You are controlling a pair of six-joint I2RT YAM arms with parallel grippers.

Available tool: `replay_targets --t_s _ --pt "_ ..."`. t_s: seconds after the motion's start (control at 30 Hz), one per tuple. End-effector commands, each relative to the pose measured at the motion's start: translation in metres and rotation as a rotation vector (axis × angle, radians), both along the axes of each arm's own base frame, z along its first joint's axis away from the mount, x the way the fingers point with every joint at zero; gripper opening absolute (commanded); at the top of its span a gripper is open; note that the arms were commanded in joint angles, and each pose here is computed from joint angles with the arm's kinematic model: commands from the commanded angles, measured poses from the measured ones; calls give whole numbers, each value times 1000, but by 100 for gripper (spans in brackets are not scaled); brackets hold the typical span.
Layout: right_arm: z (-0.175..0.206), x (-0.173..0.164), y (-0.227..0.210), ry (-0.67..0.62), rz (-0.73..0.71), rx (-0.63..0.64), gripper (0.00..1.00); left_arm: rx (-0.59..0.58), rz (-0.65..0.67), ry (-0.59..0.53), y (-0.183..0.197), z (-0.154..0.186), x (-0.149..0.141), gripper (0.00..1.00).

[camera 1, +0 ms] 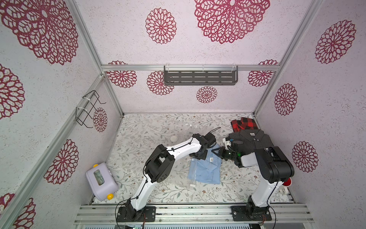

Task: Place the folded shirt into the vacuum bag
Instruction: Place the shirt in the vacuum bag.

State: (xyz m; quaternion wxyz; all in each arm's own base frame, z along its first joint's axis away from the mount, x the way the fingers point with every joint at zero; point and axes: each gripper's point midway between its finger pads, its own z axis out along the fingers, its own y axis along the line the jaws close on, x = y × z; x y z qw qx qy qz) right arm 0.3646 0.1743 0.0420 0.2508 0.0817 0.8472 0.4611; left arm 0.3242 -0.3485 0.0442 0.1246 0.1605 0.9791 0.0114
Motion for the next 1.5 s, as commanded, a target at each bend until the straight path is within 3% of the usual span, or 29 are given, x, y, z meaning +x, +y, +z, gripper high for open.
replay_targets --t_s 0.0,0.2,0.37,0.8,1.0,1.23,1.33,1.47 --pt "45 7 15 -153 41 55 0 -93 -3 -34 -10 24 5 0" --pt "78 16 28 -265 29 118 0 -137 8 -80 -12 47 9 0" --pt "79 31 23 -267 -51 110 0 -141 10 -91 -12 51 9 0" --pt "45 63 -14 -93 -376 124 0 -116 29 -86 -12 36 11 0" --pt "29 56 7 -15 -298 127 0 -111 35 -96 -16 28 17 0" --pt "9 19 -8 4 -176 -72 57 -107 47 -114 -13 29 23 0" --pt "1 -4 -23 17 -146 -131 77 -115 51 -122 -13 31 26 0" --pt "-9 -33 -33 40 -116 -187 89 -122 50 -127 -15 33 30 0"
